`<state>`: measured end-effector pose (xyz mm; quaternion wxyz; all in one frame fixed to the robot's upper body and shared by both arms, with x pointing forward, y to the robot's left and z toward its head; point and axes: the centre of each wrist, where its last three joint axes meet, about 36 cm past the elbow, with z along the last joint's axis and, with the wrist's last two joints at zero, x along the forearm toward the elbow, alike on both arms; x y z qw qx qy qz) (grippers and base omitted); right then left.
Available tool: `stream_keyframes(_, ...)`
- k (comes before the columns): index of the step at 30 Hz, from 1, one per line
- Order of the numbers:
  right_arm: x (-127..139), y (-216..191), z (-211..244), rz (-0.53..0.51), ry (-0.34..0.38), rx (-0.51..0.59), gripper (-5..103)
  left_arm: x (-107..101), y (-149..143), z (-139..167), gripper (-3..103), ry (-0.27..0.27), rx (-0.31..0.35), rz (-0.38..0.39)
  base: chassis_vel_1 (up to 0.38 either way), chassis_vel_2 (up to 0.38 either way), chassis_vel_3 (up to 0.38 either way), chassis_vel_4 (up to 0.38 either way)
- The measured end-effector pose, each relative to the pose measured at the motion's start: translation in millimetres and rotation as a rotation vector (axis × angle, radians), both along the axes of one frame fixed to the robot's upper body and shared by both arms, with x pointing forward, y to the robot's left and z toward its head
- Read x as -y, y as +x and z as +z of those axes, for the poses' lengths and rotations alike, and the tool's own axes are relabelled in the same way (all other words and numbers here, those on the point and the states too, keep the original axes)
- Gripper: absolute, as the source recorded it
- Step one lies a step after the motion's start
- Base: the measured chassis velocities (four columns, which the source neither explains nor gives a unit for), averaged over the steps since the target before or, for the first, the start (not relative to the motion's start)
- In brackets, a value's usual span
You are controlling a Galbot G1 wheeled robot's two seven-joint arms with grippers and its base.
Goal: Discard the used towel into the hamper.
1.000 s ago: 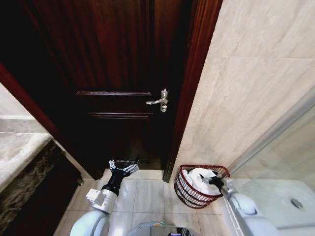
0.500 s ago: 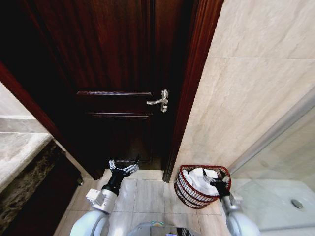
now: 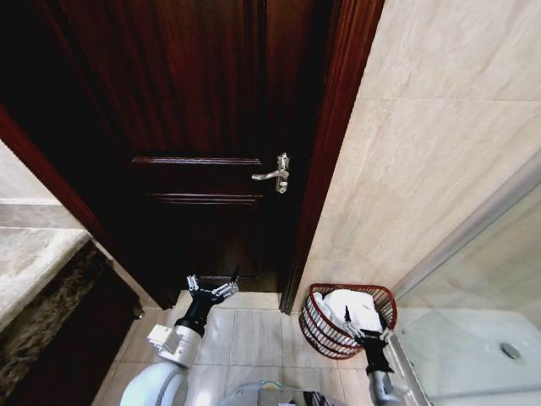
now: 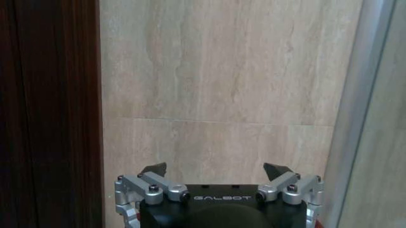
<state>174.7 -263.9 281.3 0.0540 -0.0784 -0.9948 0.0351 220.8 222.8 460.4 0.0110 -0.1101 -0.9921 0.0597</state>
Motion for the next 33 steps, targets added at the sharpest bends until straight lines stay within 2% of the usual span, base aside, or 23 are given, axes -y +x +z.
stream_keyframes(11,-12.9,-17.9,-18.9,0.0,-0.002,0.023,100,0.0,0.0,0.0,100,0.0,0.0,0.0,0.0,0.0,0.0,0.0)
stream_keyframes(16,-14.0,-15.3,-1.8,0.018,0.026,0.032,100,0.0,0.0,0.0,100,0.0,0.0,0.0,0.0,0.0,0.0,0.0)
stream_keyframes(23,-8.2,-6.5,39.2,0.104,0.066,0.01,100,0.0,0.0,0.0,100,0.0,0.0,0.0,0.0,0.0,0.0,0.0)
stream_keyframes(33,-11.7,9.7,82.2,0.101,0.092,-0.01,100,0.0,0.0,0.0,100,0.0,0.0,0.0,0.0,0.0,0.0,0.0)
